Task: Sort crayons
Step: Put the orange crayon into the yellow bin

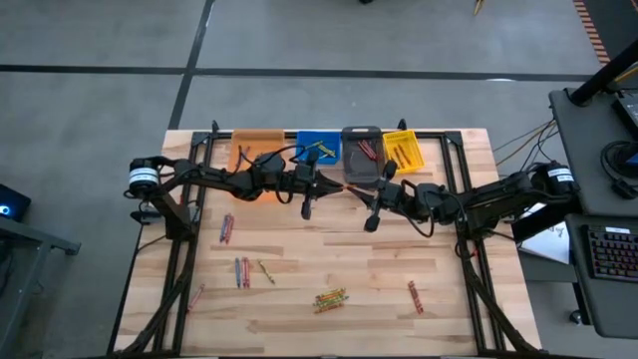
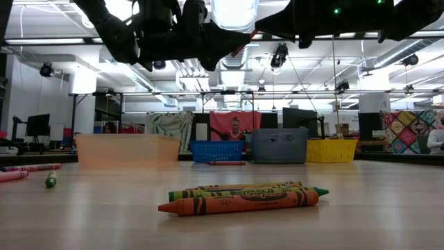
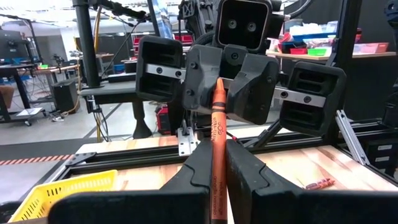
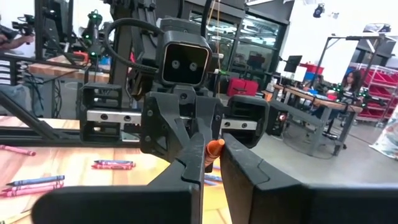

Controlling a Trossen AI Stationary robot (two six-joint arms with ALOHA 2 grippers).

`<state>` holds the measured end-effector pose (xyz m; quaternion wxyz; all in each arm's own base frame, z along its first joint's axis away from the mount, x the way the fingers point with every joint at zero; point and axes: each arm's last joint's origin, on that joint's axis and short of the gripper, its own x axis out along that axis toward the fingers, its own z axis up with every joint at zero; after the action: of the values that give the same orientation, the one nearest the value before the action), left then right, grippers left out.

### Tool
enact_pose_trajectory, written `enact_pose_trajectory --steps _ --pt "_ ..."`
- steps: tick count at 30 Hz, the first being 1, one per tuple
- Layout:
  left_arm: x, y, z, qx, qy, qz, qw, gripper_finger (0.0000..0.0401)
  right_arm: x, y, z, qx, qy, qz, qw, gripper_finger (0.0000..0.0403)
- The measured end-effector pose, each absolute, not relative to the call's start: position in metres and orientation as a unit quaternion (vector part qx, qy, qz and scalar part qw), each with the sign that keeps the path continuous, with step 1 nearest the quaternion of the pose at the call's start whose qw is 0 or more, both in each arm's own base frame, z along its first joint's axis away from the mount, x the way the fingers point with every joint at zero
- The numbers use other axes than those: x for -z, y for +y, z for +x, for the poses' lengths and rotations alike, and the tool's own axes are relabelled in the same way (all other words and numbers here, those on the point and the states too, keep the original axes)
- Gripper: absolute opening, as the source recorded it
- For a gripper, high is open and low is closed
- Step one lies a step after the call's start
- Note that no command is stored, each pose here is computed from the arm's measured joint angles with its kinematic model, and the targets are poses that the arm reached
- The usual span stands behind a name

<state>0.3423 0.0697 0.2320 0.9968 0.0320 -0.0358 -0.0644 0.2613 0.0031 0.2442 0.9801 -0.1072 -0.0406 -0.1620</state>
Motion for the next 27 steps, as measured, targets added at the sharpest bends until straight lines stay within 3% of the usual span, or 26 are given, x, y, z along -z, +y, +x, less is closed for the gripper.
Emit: enact_pose_trajectory --steps 7,27 --pt "-0.2319 0.0697 0.3423 0.064 -0.035 0.026 0.997 0.0011 -0.2443 0.0032 0.2614 0.159 -0.042 -0.103 0.981 0.0027" --pt "-0.2229 0.0751 0.3415 0.054 0.013 0.013 0.998 0.0153 -0.2461 0.0014 0.2588 0.191 -0.037 -0.101 0.976 0.0025"
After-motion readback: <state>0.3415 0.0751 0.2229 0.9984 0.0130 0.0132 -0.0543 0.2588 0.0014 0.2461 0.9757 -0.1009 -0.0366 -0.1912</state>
